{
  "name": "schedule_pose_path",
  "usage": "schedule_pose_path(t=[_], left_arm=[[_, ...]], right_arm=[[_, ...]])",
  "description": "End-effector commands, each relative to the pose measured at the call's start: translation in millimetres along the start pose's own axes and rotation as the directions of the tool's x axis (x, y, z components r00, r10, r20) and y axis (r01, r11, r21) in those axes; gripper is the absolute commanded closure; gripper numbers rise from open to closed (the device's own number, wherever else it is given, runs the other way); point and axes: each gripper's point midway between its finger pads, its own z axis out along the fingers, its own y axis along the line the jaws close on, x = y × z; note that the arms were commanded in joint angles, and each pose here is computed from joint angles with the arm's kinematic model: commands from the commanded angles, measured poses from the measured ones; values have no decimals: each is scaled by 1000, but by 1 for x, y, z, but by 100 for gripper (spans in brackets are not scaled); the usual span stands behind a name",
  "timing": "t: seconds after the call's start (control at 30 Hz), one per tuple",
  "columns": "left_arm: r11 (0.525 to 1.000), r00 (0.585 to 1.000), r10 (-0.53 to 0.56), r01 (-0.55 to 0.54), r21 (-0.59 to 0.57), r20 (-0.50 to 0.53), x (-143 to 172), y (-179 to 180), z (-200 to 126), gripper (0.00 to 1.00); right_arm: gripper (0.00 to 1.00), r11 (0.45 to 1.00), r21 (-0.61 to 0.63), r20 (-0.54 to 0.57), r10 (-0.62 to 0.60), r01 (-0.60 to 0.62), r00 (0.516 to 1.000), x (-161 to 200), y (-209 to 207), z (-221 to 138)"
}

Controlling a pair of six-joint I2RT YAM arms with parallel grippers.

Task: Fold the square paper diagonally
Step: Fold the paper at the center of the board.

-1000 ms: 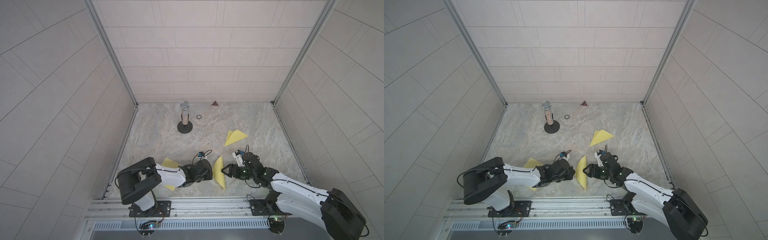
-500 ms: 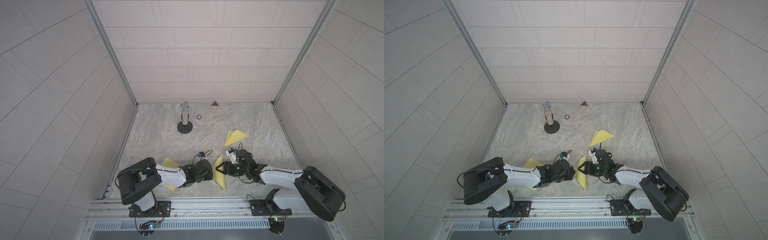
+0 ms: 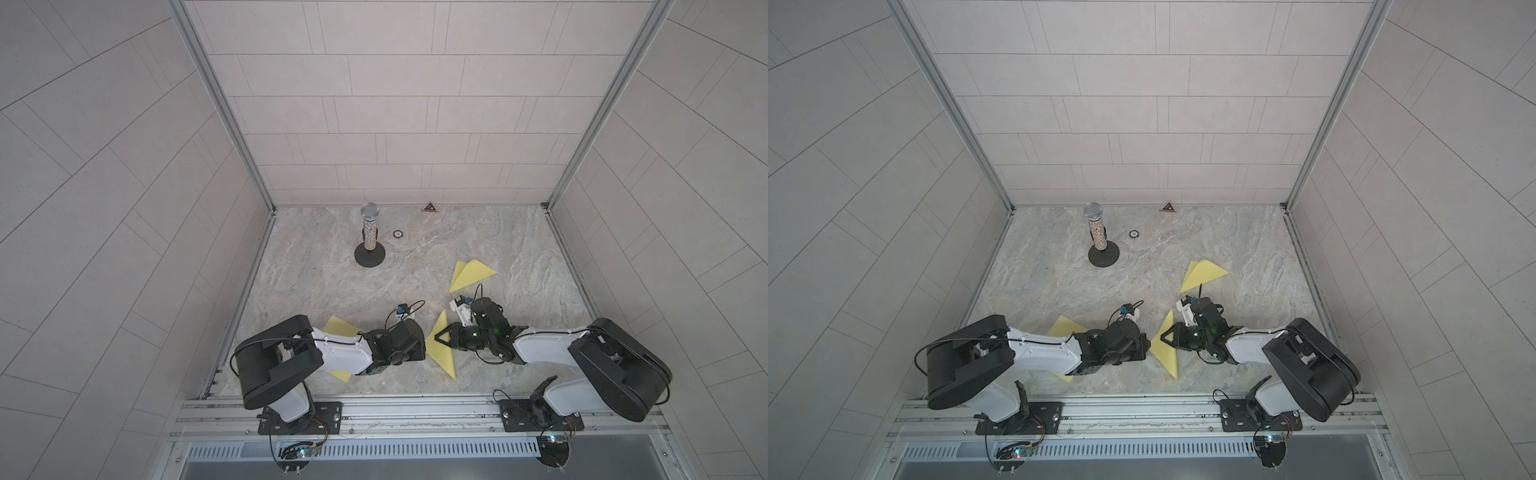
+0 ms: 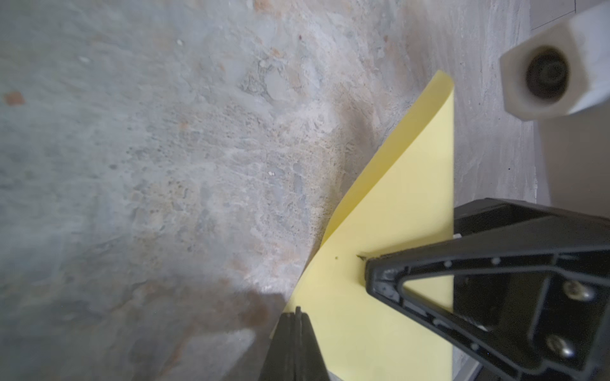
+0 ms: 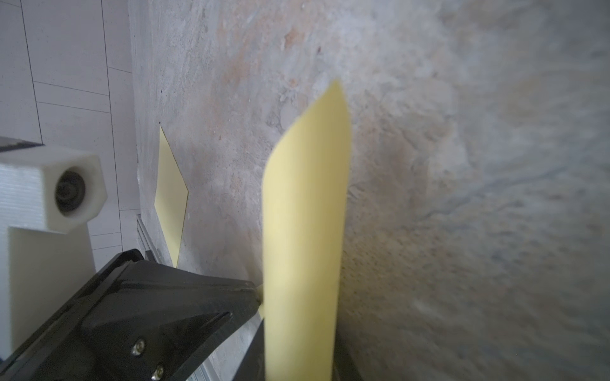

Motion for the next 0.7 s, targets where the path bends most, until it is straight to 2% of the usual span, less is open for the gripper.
schedule_pose_path(t=[0.0,0.13,0.27,0.57,0.6,0.67], left_arm=[[974,992,18,-45,-222,-121,36,64,1,100],[974,992,19,-46,-222,-122,36,63,1,100],[973,992,19,-47,-226,-124,37,64,1,100],[972,992,17,-46,-229,-125,37,65,2,100],[972,992,17,-46,-230,-125,37,65,2,100],[972,992,18,-46,-229,-125,37,65,2,100]], right_arm=[[78,1000,12,-2,9,-9,1000,3,-11,-1],[82,1000,13,10,20,-20,1000,2,-16,-4],[100,1000,8,5,15,-15,1000,1,-14,-3],[100,1000,-5,-3,-10,10,1000,4,-11,-6],[90,1000,2,5,-8,8,1000,2,-13,-7],[83,1000,4,13,-8,8,1000,0,-13,-8]])
